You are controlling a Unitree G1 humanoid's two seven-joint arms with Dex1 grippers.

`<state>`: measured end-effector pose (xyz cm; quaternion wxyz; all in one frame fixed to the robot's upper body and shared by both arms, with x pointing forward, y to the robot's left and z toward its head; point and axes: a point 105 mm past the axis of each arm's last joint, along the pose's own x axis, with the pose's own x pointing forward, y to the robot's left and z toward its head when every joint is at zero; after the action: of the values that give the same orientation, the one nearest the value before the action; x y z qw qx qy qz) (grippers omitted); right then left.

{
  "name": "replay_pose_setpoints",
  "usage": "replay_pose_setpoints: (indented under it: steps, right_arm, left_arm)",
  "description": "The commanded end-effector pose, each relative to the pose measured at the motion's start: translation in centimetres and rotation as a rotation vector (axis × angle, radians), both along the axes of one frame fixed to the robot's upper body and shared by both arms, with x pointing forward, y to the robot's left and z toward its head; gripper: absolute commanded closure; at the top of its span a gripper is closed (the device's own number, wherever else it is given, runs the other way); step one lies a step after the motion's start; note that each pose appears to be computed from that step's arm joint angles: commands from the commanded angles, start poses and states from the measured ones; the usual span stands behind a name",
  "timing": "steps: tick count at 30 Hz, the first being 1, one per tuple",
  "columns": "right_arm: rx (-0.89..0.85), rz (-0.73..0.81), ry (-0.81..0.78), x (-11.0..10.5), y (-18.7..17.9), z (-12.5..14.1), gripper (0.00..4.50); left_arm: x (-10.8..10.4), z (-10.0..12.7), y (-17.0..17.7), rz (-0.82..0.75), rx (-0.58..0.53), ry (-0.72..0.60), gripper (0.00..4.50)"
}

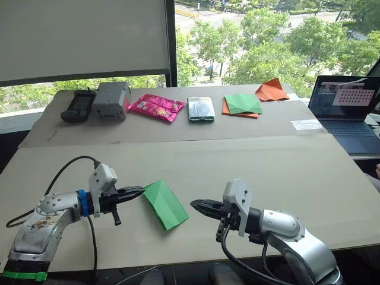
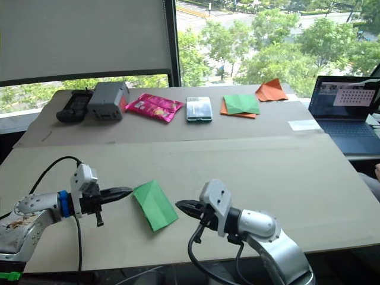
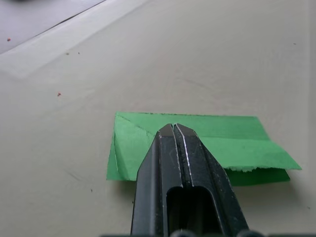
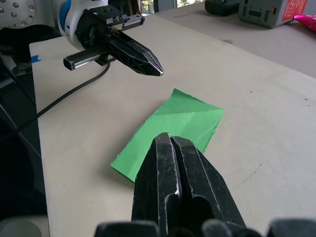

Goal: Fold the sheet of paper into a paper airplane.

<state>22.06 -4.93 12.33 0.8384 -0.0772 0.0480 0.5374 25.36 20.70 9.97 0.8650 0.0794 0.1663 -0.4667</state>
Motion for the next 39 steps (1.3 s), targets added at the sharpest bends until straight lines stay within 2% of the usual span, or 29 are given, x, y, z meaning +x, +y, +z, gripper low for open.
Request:
replay_pose_setpoints:
  steps: [1, 8, 11, 15, 18, 20, 27, 33, 39]
  right_arm:
    - [0.000, 0.008, -0.007, -0.2, 0.3, 0.0, 4.46]
    - [-0.019, -0.007, 0.007, 0.1, 0.1, -0.7, 4.46]
    - [-0.022, -0.015, 0.008, 0.0, 0.0, -0.7, 4.46]
    - [-0.023, -0.027, 0.007, 0.1, -0.1, -0.7, 4.46]
    - [-0.020, -0.041, 0.011, 0.1, -0.1, -0.8, 4.46]
    - [-0.011, -0.050, 0.010, 0.3, -0.1, -0.6, 4.46]
    - [0.014, -0.065, -0.011, 0.8, -0.1, 0.2, 4.46]
    - [0.112, -0.074, -0.052, 1.8, -0.3, 2.9, 4.46]
    - [0.072, -0.078, -0.075, 3.1, -0.2, 2.8, 4.46]
  left_arm:
    - [-0.9, -1.6, 0.3, -0.024, 0.042, 0.043, 4.50]
    - [0.8, -3.6, -2.6, -0.060, 0.074, -0.019, 4.50]
    - [1.5, -3.7, -3.4, -0.069, 0.074, -0.045, 4.50]
    - [2.3, -2.6, -4.6, -0.084, 0.026, -0.077, 4.50]
    - [3.1, 0.0, -6.9, -0.139, -0.074, -0.110, 4.50]
    - [3.4, 0.5, -7.8, -0.164, -0.090, -0.117, 4.50]
    - [5.0, -1.2, -10.5, -0.185, -0.060, -0.123, 4.50]
    - [6.9, -1.8, -13.6, -0.191, -0.090, -0.131, 4.50]
    - [6.4, -4.2, -13.7, -0.252, 0.016, -0.135, 4.50]
